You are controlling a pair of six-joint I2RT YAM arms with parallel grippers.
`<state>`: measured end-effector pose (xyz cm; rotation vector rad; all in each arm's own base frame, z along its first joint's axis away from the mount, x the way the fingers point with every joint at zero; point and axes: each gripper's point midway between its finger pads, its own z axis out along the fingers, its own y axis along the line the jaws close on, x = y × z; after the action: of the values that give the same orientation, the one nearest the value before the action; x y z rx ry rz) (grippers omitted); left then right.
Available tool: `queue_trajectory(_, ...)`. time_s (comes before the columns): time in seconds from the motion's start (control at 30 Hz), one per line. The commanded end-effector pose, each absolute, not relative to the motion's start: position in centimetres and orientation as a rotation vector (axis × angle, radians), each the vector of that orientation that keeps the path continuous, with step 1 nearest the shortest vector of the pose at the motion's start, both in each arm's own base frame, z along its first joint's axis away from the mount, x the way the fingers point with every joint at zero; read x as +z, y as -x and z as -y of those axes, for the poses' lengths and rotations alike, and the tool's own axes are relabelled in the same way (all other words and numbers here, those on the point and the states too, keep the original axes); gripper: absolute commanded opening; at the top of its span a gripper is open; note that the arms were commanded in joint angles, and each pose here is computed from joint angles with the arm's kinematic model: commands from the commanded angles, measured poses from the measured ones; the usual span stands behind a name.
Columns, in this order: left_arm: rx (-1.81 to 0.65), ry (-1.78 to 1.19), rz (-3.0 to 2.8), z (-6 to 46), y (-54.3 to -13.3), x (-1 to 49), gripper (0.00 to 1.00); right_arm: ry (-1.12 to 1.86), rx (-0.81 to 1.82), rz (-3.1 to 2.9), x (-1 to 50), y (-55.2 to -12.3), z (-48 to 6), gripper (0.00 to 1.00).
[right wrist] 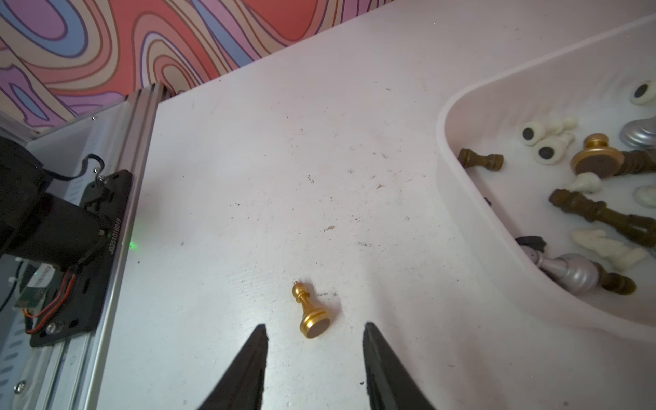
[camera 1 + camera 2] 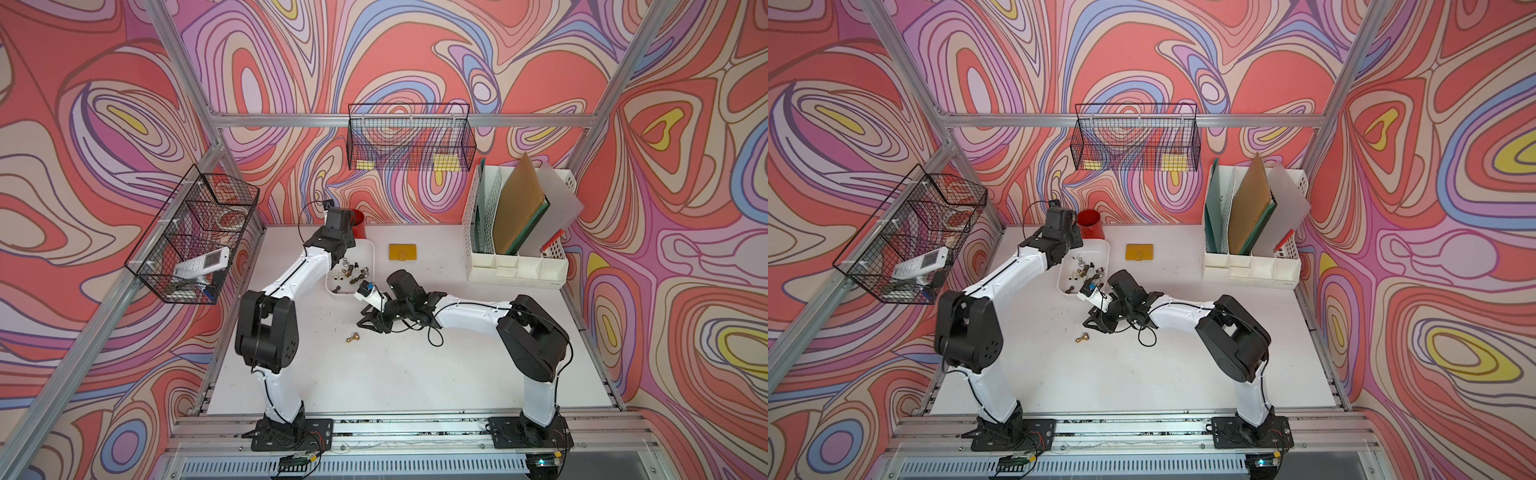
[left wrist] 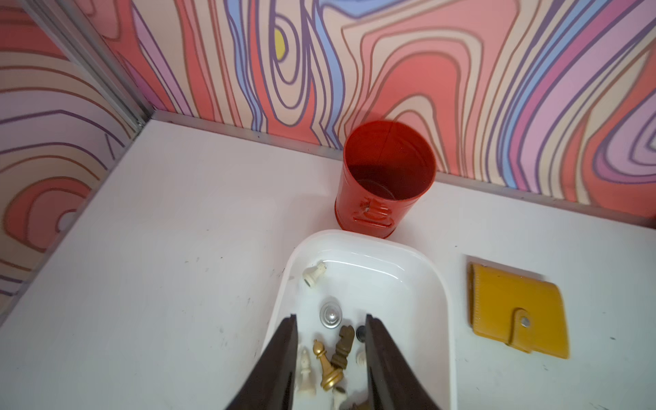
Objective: Put the chess pieces into the storage box
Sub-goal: Pick up the chess piece at the center of the board.
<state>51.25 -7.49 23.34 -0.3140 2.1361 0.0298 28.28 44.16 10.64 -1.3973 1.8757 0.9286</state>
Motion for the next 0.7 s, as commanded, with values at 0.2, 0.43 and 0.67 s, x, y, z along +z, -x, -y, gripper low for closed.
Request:
queue_trajectory(0.2,0.034,0.305,-2.432,5.1,-37.1,22.1,0.38,1.879,0.564,-1.951,3.7,-25.3,-44.2,0.43)
queue_trajectory(0.43,0.089,0.256,-2.477,3.2,-30.5,20.0,0.38,2.018,0.38,-1.955,2.1,-25.1,-43.9,0.44)
queue_trajectory(0.67,0.113,0.264,-2.452,2.1,-28.5,19.6,0.39,2.083,0.263,-1.959,1.2,-24.6,-44.3,0.45)
